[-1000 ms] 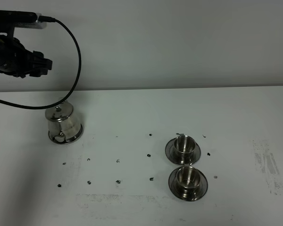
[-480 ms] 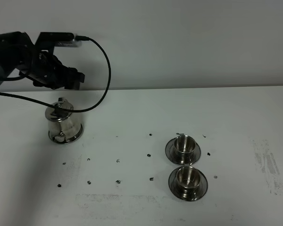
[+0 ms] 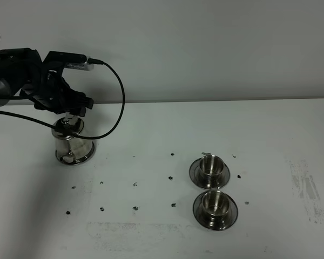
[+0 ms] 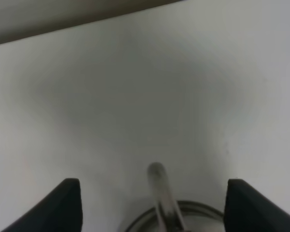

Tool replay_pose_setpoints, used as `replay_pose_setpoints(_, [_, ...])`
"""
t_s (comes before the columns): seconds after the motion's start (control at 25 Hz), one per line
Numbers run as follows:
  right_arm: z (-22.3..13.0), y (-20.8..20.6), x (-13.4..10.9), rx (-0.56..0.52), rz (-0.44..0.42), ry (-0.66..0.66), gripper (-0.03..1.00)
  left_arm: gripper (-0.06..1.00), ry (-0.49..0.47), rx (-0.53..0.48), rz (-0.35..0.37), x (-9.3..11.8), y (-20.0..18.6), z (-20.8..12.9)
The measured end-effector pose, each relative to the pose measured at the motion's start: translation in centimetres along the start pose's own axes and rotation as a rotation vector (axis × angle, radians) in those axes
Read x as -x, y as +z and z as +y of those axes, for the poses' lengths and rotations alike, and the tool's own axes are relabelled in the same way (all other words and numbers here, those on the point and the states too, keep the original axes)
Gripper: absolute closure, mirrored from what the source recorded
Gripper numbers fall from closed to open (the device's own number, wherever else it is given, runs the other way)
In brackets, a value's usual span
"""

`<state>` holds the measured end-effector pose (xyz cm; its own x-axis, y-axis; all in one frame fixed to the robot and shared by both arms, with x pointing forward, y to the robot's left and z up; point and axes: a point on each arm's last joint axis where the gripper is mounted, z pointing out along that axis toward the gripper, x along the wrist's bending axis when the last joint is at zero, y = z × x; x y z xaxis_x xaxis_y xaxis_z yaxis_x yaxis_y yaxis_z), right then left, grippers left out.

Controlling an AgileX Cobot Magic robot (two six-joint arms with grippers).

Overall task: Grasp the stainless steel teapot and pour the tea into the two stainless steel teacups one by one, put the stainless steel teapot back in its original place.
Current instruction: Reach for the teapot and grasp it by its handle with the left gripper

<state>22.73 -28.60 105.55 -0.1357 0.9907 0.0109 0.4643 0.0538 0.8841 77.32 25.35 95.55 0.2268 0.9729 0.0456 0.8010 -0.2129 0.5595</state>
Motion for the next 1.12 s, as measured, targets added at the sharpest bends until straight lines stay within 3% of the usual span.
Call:
replay_pose_setpoints(0.68, [0.0, 0.0, 0.0, 0.0, 0.0, 0.0, 0.62, 0.32, 0.116, 0.011, 0.053, -1.4, -0.1, 0.0])
replay_pose_setpoints(1.12, [0.0, 0.0, 0.0, 0.0, 0.0, -0.001, 0.62, 0.32, 0.256, 0.013, 0.077, -1.6, -0.2, 0.1])
